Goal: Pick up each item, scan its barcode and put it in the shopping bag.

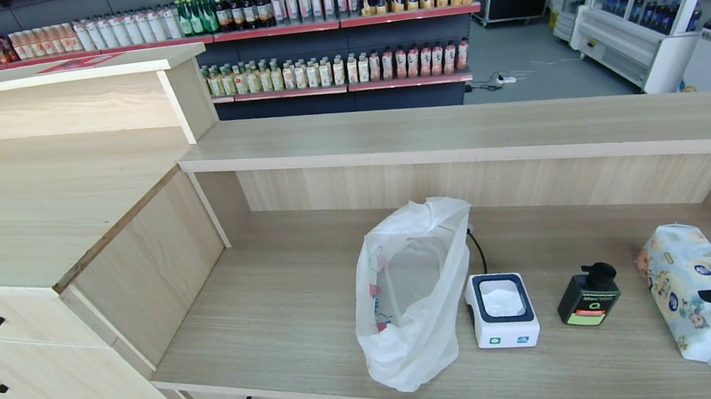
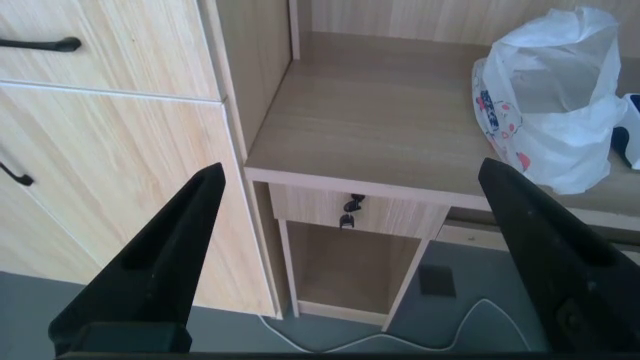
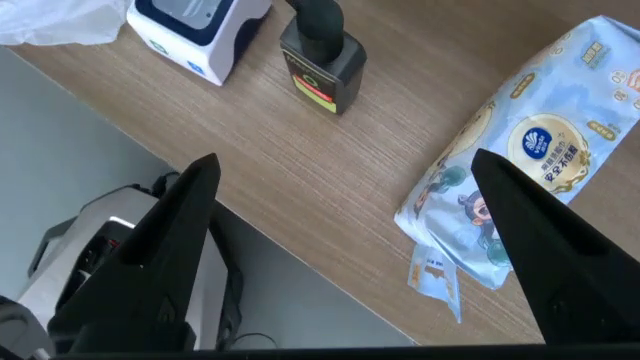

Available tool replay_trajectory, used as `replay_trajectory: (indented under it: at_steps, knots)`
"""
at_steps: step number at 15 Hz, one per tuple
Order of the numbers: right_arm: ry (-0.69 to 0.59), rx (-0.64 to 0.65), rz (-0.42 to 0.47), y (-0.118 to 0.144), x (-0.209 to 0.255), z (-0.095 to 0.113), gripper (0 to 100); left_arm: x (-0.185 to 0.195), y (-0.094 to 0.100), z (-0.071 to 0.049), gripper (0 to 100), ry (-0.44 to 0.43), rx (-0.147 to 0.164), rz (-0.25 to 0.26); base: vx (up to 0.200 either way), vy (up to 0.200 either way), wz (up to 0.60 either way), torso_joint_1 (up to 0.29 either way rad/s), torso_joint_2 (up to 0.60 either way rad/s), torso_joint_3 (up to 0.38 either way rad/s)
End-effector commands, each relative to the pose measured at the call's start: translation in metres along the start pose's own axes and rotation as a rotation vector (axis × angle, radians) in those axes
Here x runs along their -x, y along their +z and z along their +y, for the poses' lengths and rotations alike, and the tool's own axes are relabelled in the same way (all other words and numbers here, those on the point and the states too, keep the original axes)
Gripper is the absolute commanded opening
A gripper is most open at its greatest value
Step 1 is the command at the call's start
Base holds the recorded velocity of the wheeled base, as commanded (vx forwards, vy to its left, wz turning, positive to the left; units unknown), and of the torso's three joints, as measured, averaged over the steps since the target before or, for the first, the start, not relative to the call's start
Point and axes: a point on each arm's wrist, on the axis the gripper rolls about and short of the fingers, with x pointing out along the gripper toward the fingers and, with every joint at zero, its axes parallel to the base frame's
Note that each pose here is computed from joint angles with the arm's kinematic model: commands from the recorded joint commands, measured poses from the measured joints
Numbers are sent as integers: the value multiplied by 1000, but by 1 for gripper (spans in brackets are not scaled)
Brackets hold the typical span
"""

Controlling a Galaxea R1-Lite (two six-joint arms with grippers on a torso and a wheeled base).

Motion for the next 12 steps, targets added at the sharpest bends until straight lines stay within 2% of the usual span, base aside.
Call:
replay_trajectory:
  at_steps: [1,4,9,12]
  knots:
    - [18,-28,21,-7,-9,-9,100,0,0,0,100,0,0,1,0,0,0,0,0,0]
    - [46,-8,45,-14,-20,-16,100,0,0,0,100,0,0,1,0,0,0,0,0,0]
    - [103,42,78,-28,-31,-10,100,0,0,0,100,0,0,1,0,0,0,0,0,0]
    - [149,74,49,-32,-40,-16,100,0,0,0,100,0,0,1,0,0,0,0,0,0]
